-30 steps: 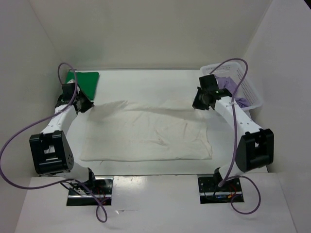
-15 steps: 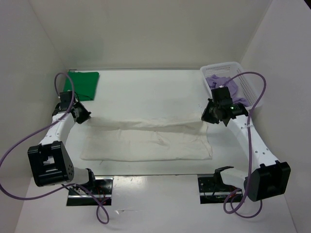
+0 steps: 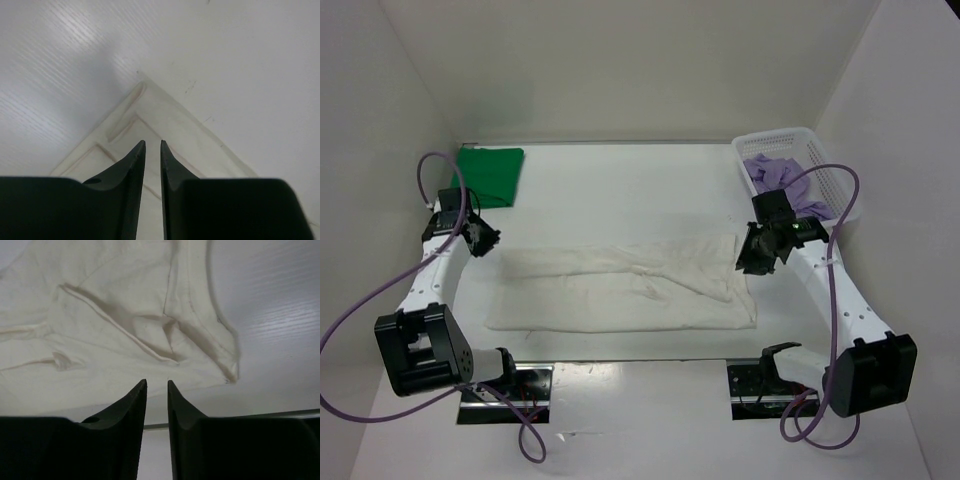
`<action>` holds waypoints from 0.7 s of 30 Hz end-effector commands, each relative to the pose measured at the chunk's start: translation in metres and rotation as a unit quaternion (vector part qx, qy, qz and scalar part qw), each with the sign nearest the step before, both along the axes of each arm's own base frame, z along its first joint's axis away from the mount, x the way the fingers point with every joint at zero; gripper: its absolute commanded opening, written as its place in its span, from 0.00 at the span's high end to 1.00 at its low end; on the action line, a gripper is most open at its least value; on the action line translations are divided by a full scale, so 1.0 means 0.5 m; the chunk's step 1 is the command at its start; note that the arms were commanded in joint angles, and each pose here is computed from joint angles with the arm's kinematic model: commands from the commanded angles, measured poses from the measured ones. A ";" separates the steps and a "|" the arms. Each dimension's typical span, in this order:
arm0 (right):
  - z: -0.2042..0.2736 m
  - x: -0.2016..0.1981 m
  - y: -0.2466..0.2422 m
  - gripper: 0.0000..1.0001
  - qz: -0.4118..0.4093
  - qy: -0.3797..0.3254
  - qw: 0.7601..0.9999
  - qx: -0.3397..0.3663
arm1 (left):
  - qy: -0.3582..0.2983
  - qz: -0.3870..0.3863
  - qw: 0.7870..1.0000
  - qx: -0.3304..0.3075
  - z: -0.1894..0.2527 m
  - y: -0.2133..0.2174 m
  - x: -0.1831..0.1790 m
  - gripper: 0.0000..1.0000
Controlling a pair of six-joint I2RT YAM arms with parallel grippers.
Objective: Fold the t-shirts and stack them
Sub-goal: Fold the other side of the tshirt into a rectangle
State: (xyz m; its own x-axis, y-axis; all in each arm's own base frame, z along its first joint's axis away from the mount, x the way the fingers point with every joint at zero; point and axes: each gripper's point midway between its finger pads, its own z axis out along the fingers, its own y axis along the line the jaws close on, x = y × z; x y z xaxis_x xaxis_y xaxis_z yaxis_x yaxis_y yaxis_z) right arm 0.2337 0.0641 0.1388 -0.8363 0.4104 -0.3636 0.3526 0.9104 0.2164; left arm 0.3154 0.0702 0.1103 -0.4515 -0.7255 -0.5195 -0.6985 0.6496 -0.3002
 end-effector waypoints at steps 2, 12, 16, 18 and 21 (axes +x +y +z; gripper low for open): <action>0.027 -0.019 -0.007 0.66 -0.002 -0.004 1.000 0.000 | -0.077 0.013 0.997 0.007 0.114 0.015 0.057 0.75; 0.029 0.144 0.103 1.00 0.047 -0.074 0.995 0.043 | -0.113 -0.135 0.983 -0.045 0.052 -0.141 0.103 0.66; -0.026 0.209 0.174 1.00 0.077 -0.074 0.993 0.049 | -0.096 -0.162 0.981 -0.035 0.028 -0.170 0.107 0.66; -0.037 0.232 0.195 0.85 0.085 -0.079 0.992 0.043 | -0.086 -0.162 0.983 -0.031 0.012 -0.167 0.102 0.66; -0.079 0.241 0.231 0.65 0.108 -0.061 0.992 0.036 | -0.068 -0.166 0.983 -0.035 -0.016 -0.174 0.088 0.65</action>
State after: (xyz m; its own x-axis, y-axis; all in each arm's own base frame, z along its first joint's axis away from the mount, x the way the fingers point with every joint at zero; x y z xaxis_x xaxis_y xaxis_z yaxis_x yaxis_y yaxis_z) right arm 0.3210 0.1551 0.0815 -0.8993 0.2694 -0.3444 0.1838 0.9476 0.2612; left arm 0.3565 -0.0161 0.1076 -0.5966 -0.6077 -0.5242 -0.4250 0.7933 -0.4360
